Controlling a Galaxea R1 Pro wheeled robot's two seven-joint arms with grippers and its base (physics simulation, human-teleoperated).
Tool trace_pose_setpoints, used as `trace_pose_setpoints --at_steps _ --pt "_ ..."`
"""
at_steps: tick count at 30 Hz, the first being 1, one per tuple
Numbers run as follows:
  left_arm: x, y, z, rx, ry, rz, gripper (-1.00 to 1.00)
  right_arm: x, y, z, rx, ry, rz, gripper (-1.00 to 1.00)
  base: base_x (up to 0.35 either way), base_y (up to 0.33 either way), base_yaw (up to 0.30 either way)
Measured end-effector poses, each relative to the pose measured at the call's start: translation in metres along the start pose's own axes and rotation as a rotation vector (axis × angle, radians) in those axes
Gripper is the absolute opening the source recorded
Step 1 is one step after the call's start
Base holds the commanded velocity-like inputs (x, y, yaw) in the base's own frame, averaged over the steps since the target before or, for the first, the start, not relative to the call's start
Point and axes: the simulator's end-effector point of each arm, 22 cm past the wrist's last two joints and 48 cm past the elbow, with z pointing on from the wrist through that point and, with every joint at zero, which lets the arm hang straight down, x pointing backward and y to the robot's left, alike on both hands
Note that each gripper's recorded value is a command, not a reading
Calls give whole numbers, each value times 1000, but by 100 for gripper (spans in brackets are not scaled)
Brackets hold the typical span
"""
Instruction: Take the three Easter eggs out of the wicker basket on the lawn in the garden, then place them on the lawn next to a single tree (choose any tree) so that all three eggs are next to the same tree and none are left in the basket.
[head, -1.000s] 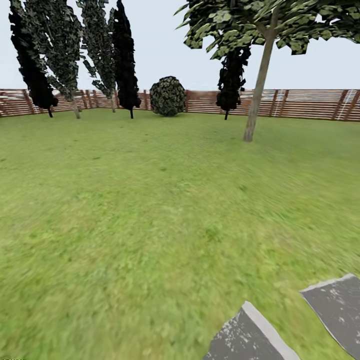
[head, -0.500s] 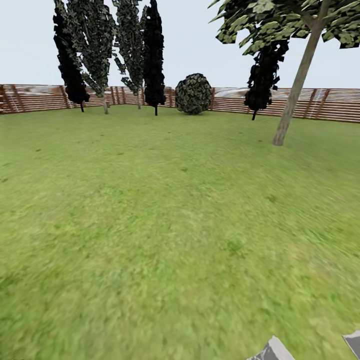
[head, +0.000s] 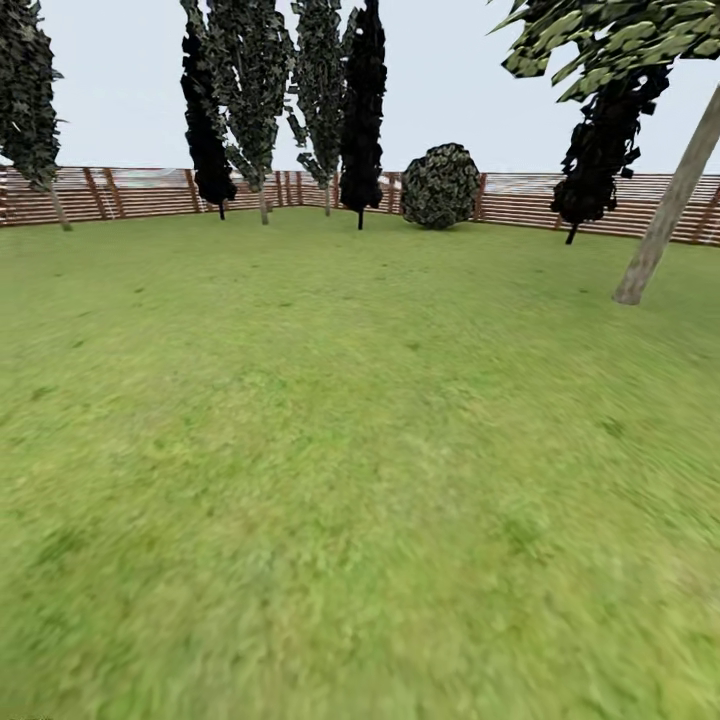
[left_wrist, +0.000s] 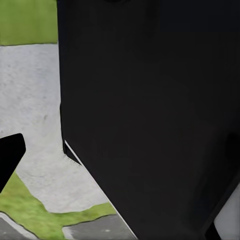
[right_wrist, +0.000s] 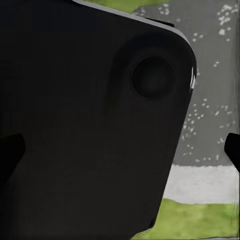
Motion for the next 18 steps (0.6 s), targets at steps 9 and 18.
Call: trace_pose_setpoints --at_steps 9,18 --pt "1 0 0 0 4 0 100 1 0 0 -1 4 0 100 331 0 276" --pt "2 0 0 0 4 0 100 2 -1 0 0 6 1 100 331 0 78"
